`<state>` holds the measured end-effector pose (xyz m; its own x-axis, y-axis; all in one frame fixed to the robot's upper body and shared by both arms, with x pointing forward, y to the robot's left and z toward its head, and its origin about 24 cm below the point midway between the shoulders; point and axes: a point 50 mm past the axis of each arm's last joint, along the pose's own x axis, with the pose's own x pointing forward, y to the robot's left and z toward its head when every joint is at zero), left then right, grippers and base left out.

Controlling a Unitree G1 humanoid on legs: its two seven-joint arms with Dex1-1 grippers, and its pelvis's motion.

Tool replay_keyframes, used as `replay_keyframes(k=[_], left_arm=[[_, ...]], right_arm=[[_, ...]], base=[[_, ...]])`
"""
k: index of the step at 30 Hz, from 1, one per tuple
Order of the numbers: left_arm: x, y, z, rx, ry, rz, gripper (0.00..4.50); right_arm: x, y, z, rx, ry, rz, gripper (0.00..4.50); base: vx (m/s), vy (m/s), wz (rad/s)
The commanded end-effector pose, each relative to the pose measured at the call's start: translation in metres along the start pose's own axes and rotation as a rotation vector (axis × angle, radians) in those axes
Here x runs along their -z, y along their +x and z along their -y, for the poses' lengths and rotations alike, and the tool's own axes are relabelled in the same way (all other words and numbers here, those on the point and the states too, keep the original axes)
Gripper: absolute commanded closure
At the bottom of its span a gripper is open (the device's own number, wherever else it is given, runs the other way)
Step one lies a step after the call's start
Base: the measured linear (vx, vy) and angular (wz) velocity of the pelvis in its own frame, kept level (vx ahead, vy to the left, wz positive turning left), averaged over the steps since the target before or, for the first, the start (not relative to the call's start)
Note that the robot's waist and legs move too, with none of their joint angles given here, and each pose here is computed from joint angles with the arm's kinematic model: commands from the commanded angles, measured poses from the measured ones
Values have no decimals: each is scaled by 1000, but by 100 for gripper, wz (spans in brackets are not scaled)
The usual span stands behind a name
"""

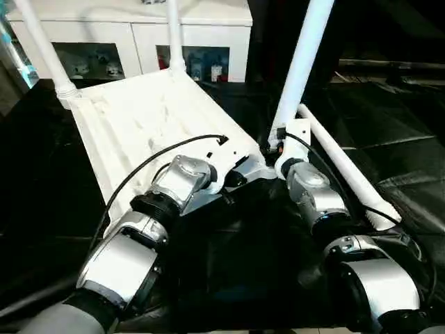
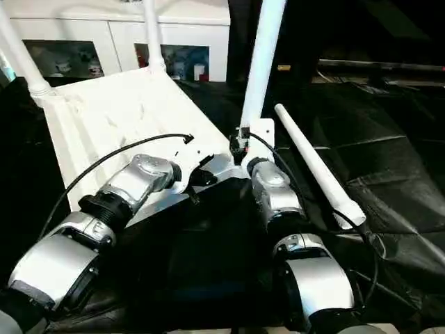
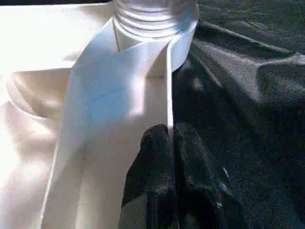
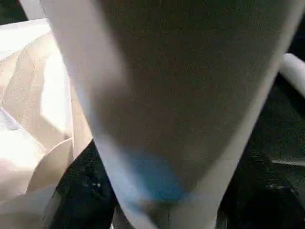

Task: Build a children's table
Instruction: Rotate leg to tighten

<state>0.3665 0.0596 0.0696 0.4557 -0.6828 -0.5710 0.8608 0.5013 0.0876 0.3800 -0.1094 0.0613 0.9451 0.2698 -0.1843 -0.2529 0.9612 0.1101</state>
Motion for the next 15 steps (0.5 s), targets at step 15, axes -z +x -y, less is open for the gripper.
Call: replay_keyframes(k=[15], left_arm=[[-15, -34, 13, 309, 258, 260, 450]], right_arm=[[6, -59, 18, -616, -209, -39, 71]], base=[[7, -4, 1]])
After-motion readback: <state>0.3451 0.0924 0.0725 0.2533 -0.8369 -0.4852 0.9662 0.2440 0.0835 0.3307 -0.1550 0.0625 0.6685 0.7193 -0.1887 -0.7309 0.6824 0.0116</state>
